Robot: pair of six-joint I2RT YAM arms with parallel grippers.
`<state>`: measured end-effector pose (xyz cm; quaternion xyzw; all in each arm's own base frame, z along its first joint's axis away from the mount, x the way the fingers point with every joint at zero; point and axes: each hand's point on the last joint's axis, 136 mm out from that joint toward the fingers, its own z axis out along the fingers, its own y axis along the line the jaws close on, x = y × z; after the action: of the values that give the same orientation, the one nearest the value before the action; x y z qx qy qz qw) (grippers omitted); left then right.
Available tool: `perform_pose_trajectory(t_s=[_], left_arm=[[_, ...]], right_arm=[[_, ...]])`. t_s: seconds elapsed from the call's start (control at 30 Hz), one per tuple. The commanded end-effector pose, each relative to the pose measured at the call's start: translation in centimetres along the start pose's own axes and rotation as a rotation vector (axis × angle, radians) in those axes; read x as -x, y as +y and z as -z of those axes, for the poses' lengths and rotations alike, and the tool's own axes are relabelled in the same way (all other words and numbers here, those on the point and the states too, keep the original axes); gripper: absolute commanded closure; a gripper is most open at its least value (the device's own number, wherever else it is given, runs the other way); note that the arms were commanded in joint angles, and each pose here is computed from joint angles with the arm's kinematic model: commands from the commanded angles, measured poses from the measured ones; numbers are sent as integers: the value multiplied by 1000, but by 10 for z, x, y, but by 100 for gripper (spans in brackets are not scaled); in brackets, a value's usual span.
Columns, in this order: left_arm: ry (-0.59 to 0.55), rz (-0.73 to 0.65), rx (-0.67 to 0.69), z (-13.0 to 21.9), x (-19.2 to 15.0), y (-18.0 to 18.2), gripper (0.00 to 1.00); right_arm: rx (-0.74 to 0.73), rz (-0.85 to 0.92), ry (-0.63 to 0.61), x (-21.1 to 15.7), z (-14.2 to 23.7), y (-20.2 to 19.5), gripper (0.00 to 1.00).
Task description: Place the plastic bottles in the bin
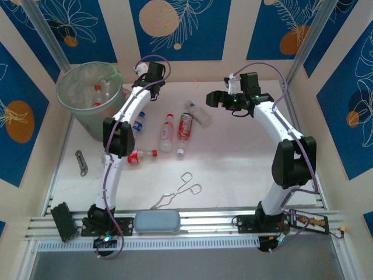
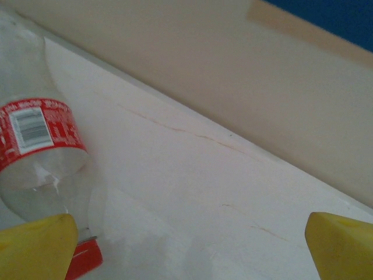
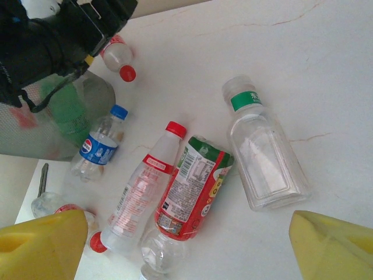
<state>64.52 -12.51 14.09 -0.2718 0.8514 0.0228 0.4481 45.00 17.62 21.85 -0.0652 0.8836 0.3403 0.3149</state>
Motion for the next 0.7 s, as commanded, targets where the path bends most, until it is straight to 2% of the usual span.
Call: perform_pose_trajectory(t_s=[0.0, 0.33, 0.67], left_arm=[[37, 48, 94, -23, -24, 27, 0], [31, 128, 221, -25, -42, 61, 0], [57, 209, 248, -40, -53, 79, 0]], right_arm=[[18, 17, -4, 7, 2, 1, 10], [14, 2, 2, 8, -3, -6, 11], [-12, 0, 17, 6, -5, -15, 11]])
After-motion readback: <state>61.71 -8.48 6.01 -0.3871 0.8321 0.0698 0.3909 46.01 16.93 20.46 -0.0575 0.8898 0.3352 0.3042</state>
